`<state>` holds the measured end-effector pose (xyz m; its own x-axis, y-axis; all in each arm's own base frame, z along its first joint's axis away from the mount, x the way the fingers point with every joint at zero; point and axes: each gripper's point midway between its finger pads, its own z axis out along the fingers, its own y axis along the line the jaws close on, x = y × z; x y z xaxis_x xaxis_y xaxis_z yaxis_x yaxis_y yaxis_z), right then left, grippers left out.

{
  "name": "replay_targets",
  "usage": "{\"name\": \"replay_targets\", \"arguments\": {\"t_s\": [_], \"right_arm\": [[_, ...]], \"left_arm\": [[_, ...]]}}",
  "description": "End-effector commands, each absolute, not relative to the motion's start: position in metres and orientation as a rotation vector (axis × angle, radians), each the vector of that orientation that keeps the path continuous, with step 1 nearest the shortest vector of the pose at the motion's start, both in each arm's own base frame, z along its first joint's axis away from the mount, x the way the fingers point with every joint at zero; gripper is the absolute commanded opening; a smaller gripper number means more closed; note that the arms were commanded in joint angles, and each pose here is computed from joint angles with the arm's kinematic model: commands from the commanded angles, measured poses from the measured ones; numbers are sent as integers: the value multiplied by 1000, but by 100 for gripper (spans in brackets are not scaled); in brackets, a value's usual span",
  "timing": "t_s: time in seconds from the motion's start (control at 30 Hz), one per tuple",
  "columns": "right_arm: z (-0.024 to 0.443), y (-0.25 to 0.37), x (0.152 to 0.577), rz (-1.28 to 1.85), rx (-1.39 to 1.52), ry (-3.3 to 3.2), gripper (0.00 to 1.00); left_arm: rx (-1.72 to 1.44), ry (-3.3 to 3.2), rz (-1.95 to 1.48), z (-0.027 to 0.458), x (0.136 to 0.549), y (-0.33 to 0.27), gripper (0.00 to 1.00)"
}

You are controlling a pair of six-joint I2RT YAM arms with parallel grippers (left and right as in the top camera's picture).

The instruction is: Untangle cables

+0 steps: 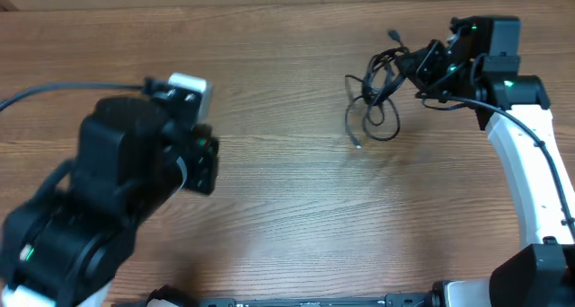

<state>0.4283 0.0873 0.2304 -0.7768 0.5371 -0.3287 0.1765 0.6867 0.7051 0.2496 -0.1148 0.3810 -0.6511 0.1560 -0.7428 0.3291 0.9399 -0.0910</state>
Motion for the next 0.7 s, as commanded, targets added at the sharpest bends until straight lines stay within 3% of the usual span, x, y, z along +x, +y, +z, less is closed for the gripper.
{"name": "replay_targets", "arguments": {"t_s": [0.0, 0.07, 0.13, 0.2, 0.33, 0.47, 0.67], "right_arm": [[249, 109, 425, 960, 448, 2351, 4], [248, 110, 425, 947, 448, 2354, 4], [247, 110, 424, 943, 452, 2359, 4], [246, 110, 423, 942, 455, 2366, 4], [243, 109, 420, 927, 433, 2382, 6], [240, 109, 418, 918, 420, 2397, 5], [240, 115, 414, 945, 402, 2411, 4]], "left_arm": [[542, 2282, -405, 370, 271, -155, 10], [668, 2261, -496, 362, 282, -180, 27], [755, 2257, -576, 351, 292, -200, 61], [785, 2282, -618, 337, 304, -212, 72], [810, 2385, -646, 293, 329, -231, 73], [867, 2440, -710, 257, 341, -258, 68], [1048, 2360, -861, 236, 337, -306, 67]]}}
